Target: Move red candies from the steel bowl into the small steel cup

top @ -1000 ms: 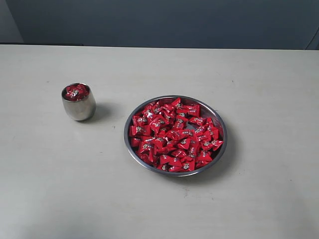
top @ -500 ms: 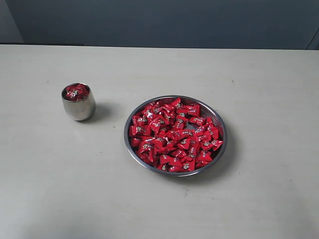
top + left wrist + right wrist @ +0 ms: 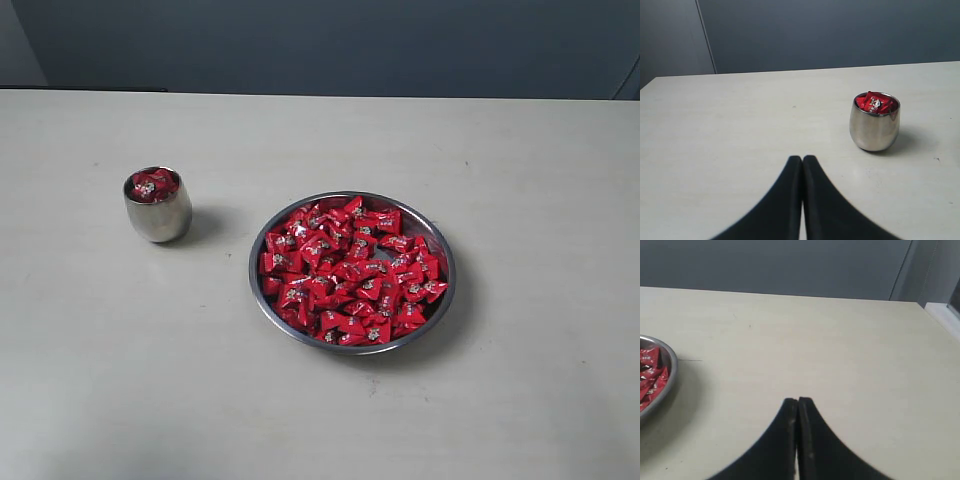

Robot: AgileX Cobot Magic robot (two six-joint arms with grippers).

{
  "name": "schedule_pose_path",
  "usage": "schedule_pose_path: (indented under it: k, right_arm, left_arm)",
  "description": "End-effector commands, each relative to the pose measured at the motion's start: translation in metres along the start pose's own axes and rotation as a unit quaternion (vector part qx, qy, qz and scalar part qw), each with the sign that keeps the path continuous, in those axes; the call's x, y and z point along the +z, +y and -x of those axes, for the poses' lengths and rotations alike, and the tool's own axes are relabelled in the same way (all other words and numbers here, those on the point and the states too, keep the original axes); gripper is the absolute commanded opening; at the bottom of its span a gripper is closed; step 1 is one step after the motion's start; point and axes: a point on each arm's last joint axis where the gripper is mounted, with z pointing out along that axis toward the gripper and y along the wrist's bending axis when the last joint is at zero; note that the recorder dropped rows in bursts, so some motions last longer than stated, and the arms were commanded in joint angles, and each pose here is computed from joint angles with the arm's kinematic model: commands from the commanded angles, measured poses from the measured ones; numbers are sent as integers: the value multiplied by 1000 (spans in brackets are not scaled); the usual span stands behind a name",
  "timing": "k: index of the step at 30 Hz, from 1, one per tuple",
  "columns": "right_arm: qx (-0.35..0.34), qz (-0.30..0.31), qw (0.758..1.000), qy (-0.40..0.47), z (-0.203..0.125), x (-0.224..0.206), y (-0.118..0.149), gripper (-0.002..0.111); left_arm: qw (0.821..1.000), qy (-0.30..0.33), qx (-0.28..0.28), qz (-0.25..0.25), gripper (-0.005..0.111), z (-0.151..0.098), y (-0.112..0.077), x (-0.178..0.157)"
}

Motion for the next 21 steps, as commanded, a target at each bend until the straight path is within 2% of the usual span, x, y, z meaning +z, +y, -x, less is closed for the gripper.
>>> schedule_pose_path:
  k: [1, 21]
  right_arm:
    - [0, -3, 1000, -4, 0, 0, 0, -1]
    - [4, -2, 1000, -4, 0, 0, 0, -1]
  left_arm:
    - [1000, -1, -4, -1, 0, -1, 0, 0]
    - [1000, -1, -4, -1, 0, -1, 0, 0]
